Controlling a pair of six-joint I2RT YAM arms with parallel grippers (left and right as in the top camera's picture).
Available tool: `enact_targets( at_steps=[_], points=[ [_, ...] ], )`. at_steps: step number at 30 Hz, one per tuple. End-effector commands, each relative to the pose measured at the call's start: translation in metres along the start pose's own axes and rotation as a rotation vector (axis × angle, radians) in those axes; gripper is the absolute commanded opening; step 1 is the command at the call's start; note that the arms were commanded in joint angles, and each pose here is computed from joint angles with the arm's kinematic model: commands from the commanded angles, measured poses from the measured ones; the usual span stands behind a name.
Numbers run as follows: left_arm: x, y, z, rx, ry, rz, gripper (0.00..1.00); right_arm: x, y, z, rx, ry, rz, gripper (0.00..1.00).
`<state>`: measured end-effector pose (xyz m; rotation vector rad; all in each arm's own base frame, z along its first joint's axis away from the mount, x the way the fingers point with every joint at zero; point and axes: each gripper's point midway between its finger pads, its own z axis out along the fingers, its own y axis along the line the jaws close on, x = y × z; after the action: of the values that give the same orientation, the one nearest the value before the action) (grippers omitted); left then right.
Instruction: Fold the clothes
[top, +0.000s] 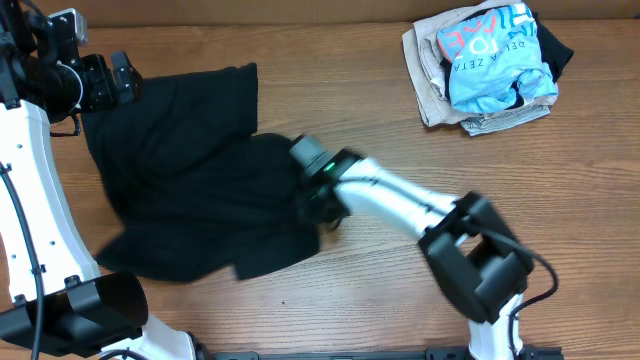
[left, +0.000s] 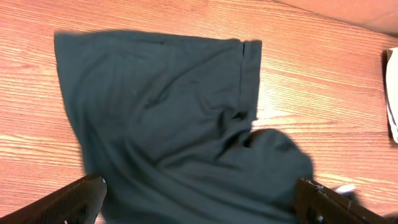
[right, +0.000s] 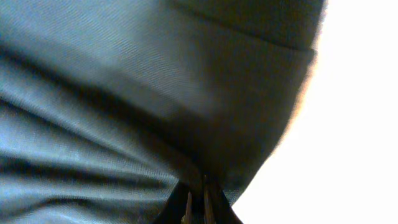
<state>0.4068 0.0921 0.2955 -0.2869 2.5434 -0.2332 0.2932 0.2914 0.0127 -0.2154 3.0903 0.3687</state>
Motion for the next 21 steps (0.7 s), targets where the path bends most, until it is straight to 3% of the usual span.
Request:
enact_targets(
  at_steps=[1, 3, 7, 9, 11, 16, 21],
  points=[
    [-0.002, -0.002, -0.003, -0.007, -0.011, 0.049, 1.0, -0.036, -0.051, -0.034, 0.014, -0.072, 0.014, 0.04],
    [-0.001, -0.004, -0.001, -0.003, -0.007, 0.067, 1.0, -0.052, -0.086, -0.042, 0.025, -0.092, 0.045, 0.07],
    [0.001, -0.01, 0.01, 0.009, 0.02, 0.116, 1.0, -0.093, -0.161, -0.066, 0.017, -0.196, 0.196, 0.23],
    [0.004, -0.012, 0.018, 0.016, 0.043, 0.128, 1.0, -0.101, -0.175, -0.079, -0.04, -0.21, 0.205, 0.58],
    [0.008, -0.015, 0.03, 0.025, 0.073, 0.154, 1.0, -0.107, -0.18, -0.097, -0.103, -0.216, 0.207, 0.82],
    [0.027, -0.001, 0.056, -0.01, 0.182, 0.148, 1.0, -0.107, -0.175, -0.145, -0.117, -0.268, 0.209, 0.93],
    [0.054, 0.042, 0.076, -0.15, 0.297, -0.033, 1.0, -0.09, -0.137, -0.176, -0.152, -0.292, 0.143, 0.97]
  ],
)
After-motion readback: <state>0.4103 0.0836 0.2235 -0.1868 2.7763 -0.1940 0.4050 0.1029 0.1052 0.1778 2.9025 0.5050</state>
